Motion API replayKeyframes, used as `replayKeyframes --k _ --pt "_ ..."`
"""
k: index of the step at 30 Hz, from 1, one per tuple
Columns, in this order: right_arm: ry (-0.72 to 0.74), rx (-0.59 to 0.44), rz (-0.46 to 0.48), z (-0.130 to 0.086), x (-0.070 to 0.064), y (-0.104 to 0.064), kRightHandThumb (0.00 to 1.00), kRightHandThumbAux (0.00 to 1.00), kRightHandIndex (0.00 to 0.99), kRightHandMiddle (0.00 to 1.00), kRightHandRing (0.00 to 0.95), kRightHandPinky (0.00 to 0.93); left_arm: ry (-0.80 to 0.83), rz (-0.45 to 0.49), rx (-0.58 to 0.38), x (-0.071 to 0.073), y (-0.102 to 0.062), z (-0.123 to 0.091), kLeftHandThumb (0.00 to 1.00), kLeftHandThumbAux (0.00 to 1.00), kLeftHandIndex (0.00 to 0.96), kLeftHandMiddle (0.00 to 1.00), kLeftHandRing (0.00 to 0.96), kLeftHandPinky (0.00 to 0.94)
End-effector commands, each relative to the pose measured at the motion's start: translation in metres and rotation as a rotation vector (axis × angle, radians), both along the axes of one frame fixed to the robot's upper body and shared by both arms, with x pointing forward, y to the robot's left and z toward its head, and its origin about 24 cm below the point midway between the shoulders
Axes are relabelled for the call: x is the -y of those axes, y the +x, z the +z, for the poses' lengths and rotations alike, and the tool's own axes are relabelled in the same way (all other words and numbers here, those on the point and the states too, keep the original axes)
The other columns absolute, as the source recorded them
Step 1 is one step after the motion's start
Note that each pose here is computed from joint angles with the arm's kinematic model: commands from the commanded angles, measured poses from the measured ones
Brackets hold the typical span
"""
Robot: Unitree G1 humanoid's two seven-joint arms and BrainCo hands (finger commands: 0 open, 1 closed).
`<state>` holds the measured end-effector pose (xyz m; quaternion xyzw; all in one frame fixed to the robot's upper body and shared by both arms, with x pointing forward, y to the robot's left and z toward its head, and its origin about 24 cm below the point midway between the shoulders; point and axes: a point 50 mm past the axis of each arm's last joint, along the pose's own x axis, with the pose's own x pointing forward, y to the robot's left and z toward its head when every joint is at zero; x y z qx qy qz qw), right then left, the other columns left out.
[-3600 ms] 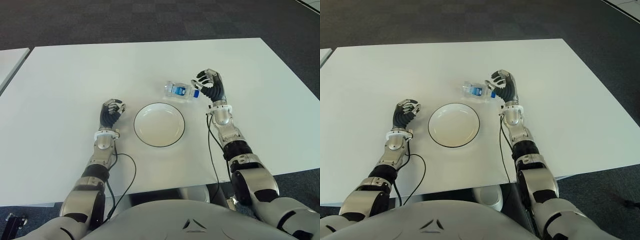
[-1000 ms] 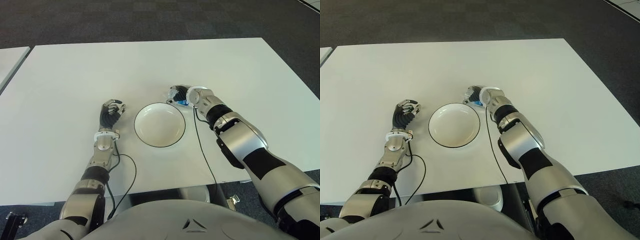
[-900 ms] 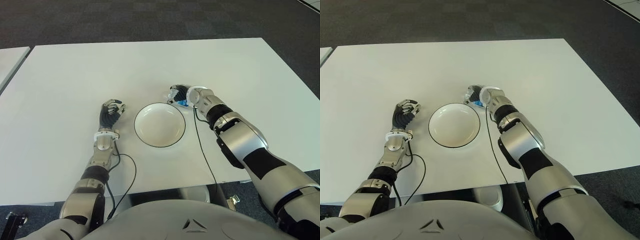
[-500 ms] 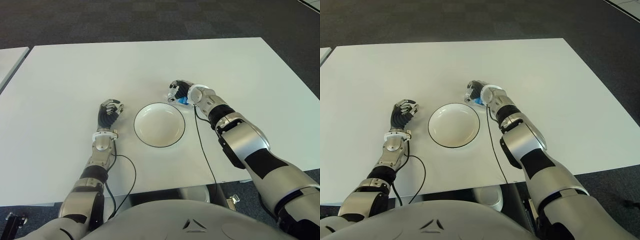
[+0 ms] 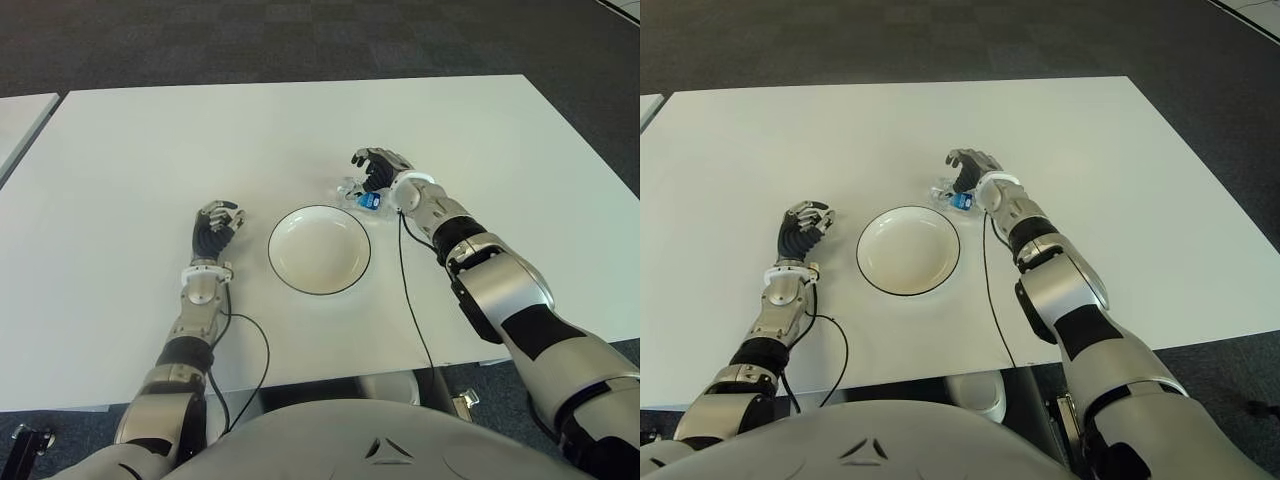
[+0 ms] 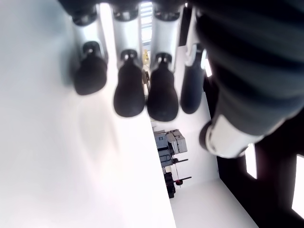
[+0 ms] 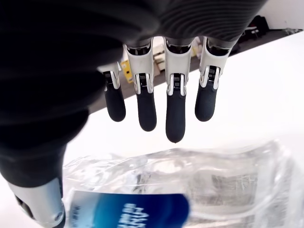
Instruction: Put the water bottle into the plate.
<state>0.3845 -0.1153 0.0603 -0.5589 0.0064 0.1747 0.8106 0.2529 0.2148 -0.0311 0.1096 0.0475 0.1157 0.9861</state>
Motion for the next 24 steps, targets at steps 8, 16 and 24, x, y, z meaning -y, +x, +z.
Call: replayKeyframes --k 8,16,24 --pt "0.087 0.153 -0.097 -0.008 0.013 -0.008 0.695 0.722 0.417 0.422 0.455 0.506 -0.025 -0.006 -0.072 0.001 -0.011 -0.01 0.707 0.719 0.438 0.755 0.751 0.753" --pt "0.182 0.239 -0.181 -0.009 0.016 -0.012 0.709 0.72 0.431 0.57 0.589 0.633 -0.032 -0.009 -0.061 0.001 -0.012 -0.009 0.707 0.718 0.438 0.757 0.751 0.748" --pt "0.269 0.284 -0.208 -0.01 0.017 -0.016 0.709 0.72 0.439 0.769 0.782 0.822 -0.04 0.006 -0.07 0.002 -0.012 -0.008 0.707 0.718 0.438 0.76 0.75 0.749"
